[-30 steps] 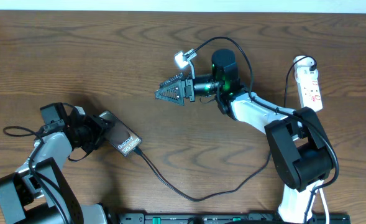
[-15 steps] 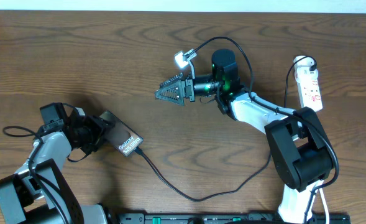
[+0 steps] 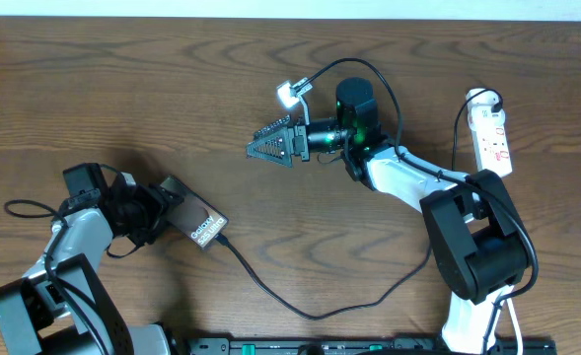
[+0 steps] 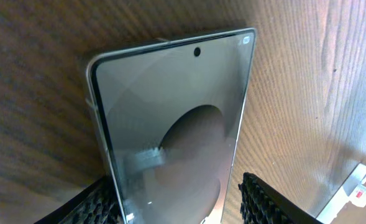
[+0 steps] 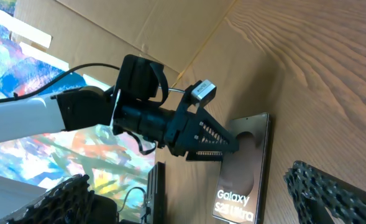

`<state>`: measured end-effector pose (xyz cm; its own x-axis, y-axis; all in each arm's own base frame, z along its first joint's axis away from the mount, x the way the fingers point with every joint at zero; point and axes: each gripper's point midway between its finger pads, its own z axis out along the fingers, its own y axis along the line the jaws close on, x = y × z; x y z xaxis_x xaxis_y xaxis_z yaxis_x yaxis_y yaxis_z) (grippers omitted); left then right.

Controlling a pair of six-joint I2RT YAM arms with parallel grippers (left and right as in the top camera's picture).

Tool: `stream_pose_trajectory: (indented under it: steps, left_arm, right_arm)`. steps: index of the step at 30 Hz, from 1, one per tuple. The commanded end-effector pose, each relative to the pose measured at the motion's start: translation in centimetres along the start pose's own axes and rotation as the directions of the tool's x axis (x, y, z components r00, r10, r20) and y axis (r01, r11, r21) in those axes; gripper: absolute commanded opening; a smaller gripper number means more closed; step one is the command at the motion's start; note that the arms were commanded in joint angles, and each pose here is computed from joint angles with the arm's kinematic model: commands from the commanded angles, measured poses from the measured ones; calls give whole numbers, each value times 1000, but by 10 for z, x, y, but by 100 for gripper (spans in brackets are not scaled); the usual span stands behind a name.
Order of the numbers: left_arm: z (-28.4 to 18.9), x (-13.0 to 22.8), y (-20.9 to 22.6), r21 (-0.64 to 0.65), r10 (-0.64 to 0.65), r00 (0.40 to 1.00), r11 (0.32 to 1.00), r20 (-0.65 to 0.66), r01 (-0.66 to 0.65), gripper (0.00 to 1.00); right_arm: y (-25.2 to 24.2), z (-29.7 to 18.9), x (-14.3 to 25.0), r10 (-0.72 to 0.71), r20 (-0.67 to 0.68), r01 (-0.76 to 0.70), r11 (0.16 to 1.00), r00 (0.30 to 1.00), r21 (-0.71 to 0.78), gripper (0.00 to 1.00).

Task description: Plug charger to phone and switch on socket

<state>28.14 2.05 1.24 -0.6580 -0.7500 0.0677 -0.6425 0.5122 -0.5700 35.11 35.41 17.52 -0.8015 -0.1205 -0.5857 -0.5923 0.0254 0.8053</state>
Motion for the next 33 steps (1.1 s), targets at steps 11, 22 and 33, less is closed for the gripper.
stream_pose_trajectory:
  steps: [11,22,33]
  left_arm:
    - [7,17,52,-216,-60,998,975,-21,54,65]
    - [6,21,54,-226,-73,997,972,-37,62,67]
    - [5,25,56,-235,-83,995,970,-50,69,81]
  right_arm:
    - [10,-1,-8,-50,7,50,999,999,-10,99]
    - [10,-1,-8,-49,7,50,999,999,-10,99]
    - [10,-1,-8,-49,7,49,999,999,-10,99]
